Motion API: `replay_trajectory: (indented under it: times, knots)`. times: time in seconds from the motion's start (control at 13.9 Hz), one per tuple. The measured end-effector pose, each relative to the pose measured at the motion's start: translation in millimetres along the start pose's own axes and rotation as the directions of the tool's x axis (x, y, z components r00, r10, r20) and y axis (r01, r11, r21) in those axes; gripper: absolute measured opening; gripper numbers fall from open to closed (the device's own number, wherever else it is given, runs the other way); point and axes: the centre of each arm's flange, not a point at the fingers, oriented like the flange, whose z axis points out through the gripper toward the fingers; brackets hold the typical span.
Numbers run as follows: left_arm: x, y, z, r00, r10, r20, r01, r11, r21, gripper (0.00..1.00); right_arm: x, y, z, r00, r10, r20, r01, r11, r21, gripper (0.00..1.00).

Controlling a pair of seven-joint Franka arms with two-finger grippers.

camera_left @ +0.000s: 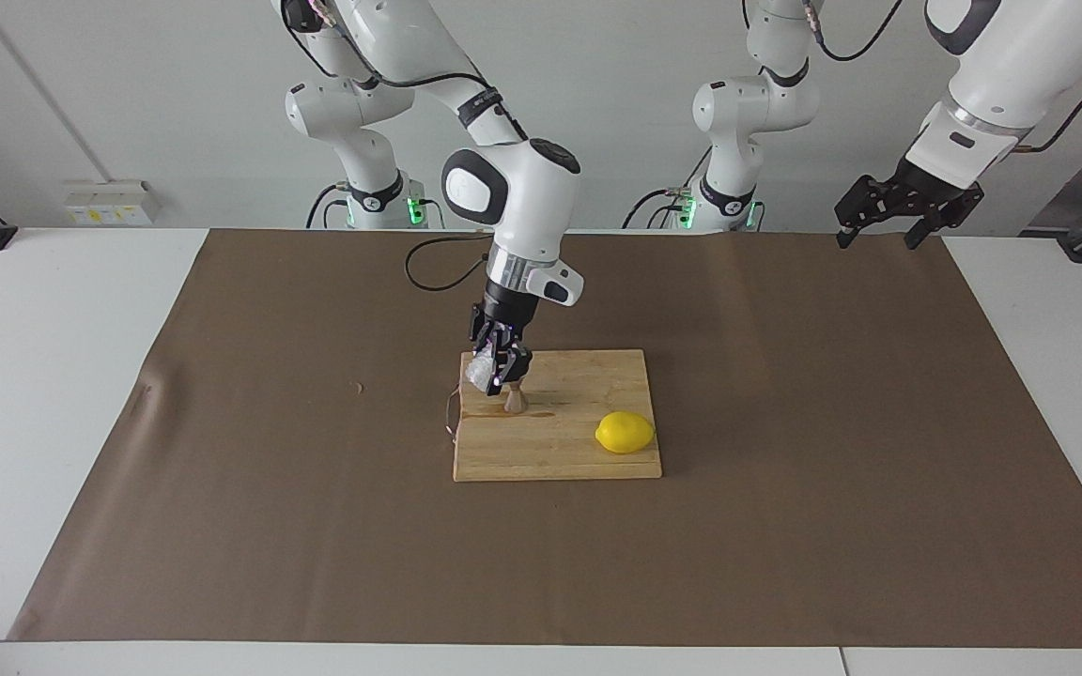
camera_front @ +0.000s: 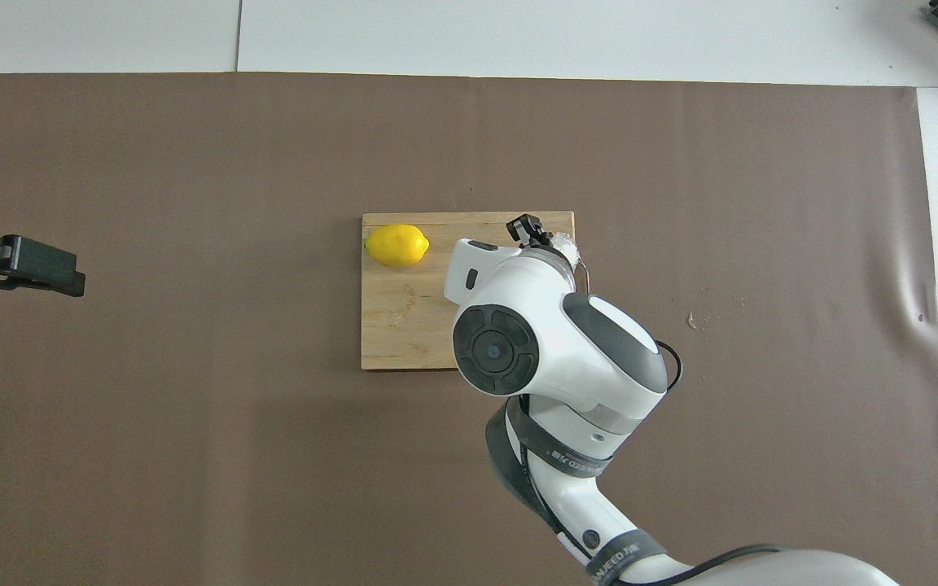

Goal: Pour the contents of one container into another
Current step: 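Tilt the clear glass with the right gripper above the metal cup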

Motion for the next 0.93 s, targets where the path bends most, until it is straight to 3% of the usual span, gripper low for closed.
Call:
replay_trajectory:
  times: [0.43,0.93]
  knots:
    - [0.0,0.0,0.0,1.000,0.000,0.000,0.000,1.000,0.000,1.00,-13.7,1.8,-10.3,1.000,0.024,-0.004,-0.024,1.000,-0.013,0.50]
    - [0.0,0.0,0.0,1.000,0.000,0.000,0.000,1.000,0.000,1.00,-33.8,2.0,-20.9,0.990,0.097,-0.103,-0.095,0.995,0.023,0.50]
